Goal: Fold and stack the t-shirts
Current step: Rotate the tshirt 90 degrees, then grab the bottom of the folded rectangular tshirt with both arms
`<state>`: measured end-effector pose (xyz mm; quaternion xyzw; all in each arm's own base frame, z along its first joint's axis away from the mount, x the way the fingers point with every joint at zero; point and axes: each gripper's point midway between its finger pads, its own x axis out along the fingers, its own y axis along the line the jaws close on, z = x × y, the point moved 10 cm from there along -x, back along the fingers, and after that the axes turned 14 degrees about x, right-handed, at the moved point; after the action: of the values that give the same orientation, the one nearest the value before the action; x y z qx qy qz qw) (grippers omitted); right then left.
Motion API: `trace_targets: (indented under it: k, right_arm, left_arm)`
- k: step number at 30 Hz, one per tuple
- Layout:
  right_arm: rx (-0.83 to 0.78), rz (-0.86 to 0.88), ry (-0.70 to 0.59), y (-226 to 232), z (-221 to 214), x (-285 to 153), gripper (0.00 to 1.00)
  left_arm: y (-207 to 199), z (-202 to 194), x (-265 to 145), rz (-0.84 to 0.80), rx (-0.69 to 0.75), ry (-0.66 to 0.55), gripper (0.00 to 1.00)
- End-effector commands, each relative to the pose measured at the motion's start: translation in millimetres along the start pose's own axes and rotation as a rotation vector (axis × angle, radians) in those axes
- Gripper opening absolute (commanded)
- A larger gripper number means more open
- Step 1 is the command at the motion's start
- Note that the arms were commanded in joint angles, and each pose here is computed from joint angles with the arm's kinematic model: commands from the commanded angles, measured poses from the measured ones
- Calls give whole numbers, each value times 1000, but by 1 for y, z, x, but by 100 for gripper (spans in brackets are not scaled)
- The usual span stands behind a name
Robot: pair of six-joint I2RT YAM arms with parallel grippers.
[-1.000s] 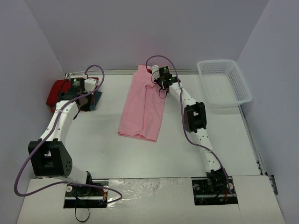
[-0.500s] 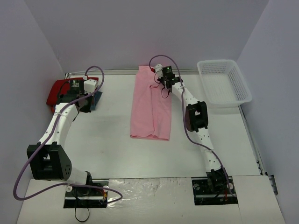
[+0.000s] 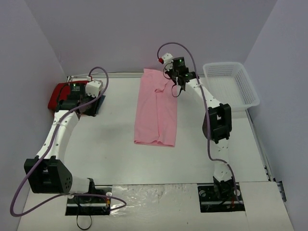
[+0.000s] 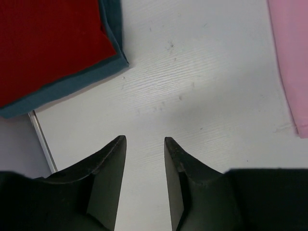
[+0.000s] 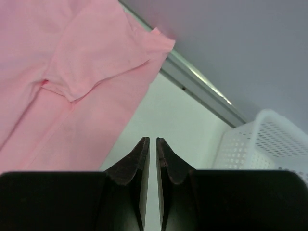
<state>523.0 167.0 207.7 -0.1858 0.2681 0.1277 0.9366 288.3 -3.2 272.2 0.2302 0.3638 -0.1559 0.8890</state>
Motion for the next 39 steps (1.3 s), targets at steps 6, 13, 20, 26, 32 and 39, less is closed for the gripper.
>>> trace_targets:
  k: [6,13,20,26,32,39]
  right_arm:
    - [20,201,-91,-3,-2,-153,30]
    - [52,350,127,-28,-112,-232,57]
    - [136,538,364,6,-187,-244,56]
    - [207,530,350,-8,-182,-241,54]
    - [238,537,380,-10,-188,-234,55]
    - [249,542,403,-9,-190,-228,56]
  left_arm:
    - [-65,22,-21,-109,412,-109,45]
    - [-118,8,-13,-243,632,-137,46]
    - [-148,3,14,-260,718,-134,46]
    - [-165,1,28,-291,731,-140,45]
    - [-181,2,36,-313,735,-160,46]
    - [-204,-6,46,-320,830,-122,45]
